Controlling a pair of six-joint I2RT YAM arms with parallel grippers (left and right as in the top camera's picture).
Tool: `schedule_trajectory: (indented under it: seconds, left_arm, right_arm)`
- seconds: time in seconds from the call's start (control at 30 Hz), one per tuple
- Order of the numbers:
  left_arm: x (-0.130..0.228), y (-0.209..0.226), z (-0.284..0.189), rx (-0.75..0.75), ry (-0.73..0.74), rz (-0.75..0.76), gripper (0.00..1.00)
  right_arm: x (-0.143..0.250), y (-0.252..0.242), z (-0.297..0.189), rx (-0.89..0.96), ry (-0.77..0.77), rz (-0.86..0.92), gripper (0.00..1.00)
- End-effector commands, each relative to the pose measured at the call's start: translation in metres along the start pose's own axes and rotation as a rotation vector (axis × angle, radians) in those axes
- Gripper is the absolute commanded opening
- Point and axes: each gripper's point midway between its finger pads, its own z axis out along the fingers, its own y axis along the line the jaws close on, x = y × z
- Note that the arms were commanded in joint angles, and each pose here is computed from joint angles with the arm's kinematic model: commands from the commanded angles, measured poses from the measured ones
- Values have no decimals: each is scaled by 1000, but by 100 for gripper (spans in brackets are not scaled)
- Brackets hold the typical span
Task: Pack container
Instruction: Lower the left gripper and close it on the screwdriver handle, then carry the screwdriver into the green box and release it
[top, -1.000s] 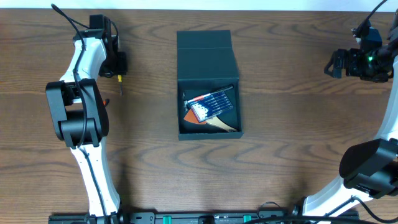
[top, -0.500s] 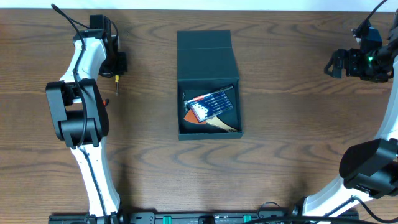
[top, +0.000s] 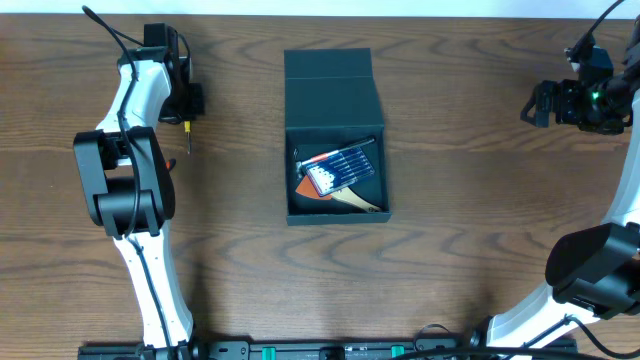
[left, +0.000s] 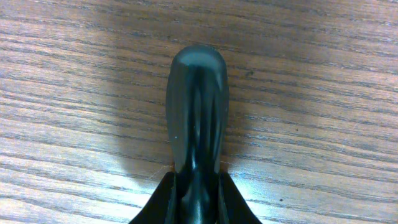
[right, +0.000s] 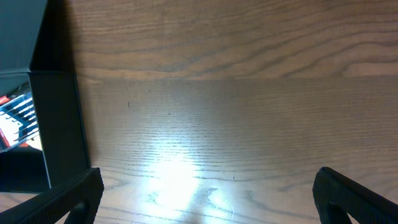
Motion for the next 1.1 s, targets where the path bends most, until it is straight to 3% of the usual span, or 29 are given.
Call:
schedule_trajectory:
  seconds: [0.0, 0.33, 0.67, 0.87, 1.07]
  left_arm:
    - [8, -4, 11, -9, 34, 7, 6]
    - [0, -11, -30, -4, -18, 21, 6]
    - [0, -40, -167, 39, -192, 88, 6]
    - [30, -126, -249, 220, -318, 407, 6]
    - [84, -223, -273, 282, -371, 1002, 6]
  right_arm:
    - [2, -1, 2, 0, 10, 17, 99]
    - [0, -2, 2, 1, 6, 4, 99]
    - [1, -2, 2, 2, 6, 4, 99]
    - [0, -1, 2, 1, 6, 4, 99]
    - [1, -1, 2, 1, 6, 4, 99]
